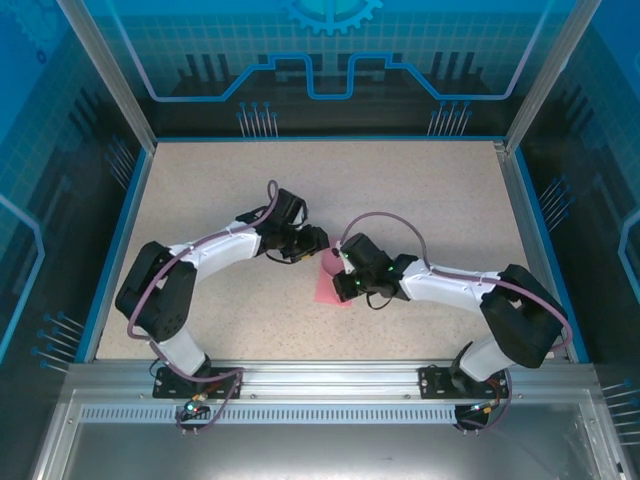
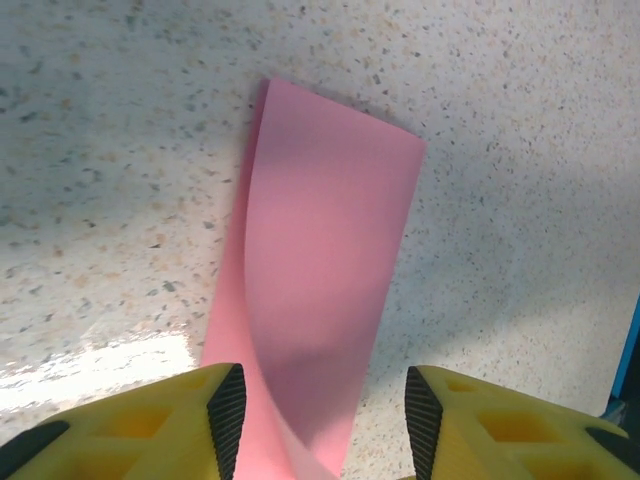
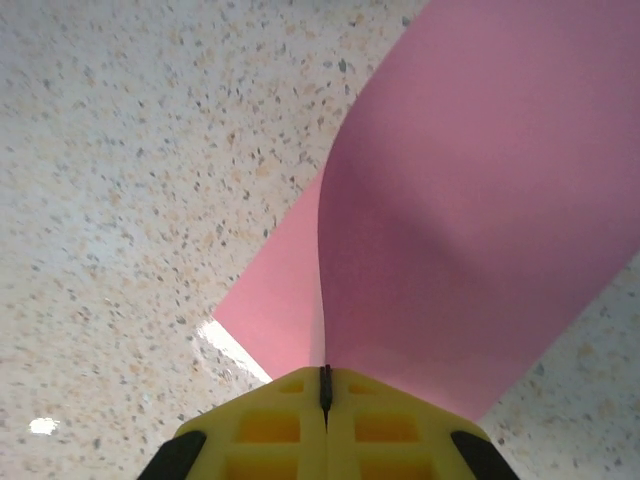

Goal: Fold a paper plane with a square sheet of paper (pick it up from the middle)
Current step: Fold the triangle a second time at the center of the table.

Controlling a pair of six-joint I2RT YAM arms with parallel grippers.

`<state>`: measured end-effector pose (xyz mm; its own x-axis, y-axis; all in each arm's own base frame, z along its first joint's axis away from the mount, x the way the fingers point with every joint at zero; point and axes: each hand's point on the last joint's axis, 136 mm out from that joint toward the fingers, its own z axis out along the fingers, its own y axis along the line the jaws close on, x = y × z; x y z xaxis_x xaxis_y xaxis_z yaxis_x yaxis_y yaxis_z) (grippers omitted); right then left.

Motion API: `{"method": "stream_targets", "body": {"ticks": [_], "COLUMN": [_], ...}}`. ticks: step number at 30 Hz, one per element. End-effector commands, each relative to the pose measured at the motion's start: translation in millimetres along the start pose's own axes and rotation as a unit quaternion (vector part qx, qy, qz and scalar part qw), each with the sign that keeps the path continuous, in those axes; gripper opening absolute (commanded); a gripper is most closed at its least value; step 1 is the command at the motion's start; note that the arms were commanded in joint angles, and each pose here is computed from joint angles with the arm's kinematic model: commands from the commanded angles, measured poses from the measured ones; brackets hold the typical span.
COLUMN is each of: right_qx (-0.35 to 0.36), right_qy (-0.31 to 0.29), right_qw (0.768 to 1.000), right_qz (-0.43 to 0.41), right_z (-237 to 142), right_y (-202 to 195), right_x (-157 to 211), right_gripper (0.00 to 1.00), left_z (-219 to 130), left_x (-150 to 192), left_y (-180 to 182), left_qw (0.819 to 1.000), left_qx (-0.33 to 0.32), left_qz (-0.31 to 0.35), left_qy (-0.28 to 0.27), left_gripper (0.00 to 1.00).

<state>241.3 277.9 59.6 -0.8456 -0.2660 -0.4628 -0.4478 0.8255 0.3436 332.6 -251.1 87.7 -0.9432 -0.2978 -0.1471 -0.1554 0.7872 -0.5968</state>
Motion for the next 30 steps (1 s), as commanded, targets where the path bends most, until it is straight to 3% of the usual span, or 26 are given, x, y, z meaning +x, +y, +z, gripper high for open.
{"method": "stream_targets", "body": {"ticks": [1,19,30], "right_qx": [-0.09,-0.179,-0.173], "right_qy": [0.019,0.09,0.114], "right_qw": [0.996,0.977,0.975], "right_qz": [-0.001,0.066,0.084], "right_z": [4,0,7], "right_y": [13,-27,-45], "right_x": [-1,3,-2], "right_gripper": [0.04,0.07,0.08], "left_z": [-10,-7,3], "left_x": [3,37,53], "left_y": [12,-6,-14], "left_qw": [1.0,1.0,0.999], "left_qx": [-0.017,0.02,0.031], "left_qz": [-0.014,0.014,0.019], "left_qy": [-0.012,0.018,0.033], "left_gripper": [0.47,0.38,0.34]}}
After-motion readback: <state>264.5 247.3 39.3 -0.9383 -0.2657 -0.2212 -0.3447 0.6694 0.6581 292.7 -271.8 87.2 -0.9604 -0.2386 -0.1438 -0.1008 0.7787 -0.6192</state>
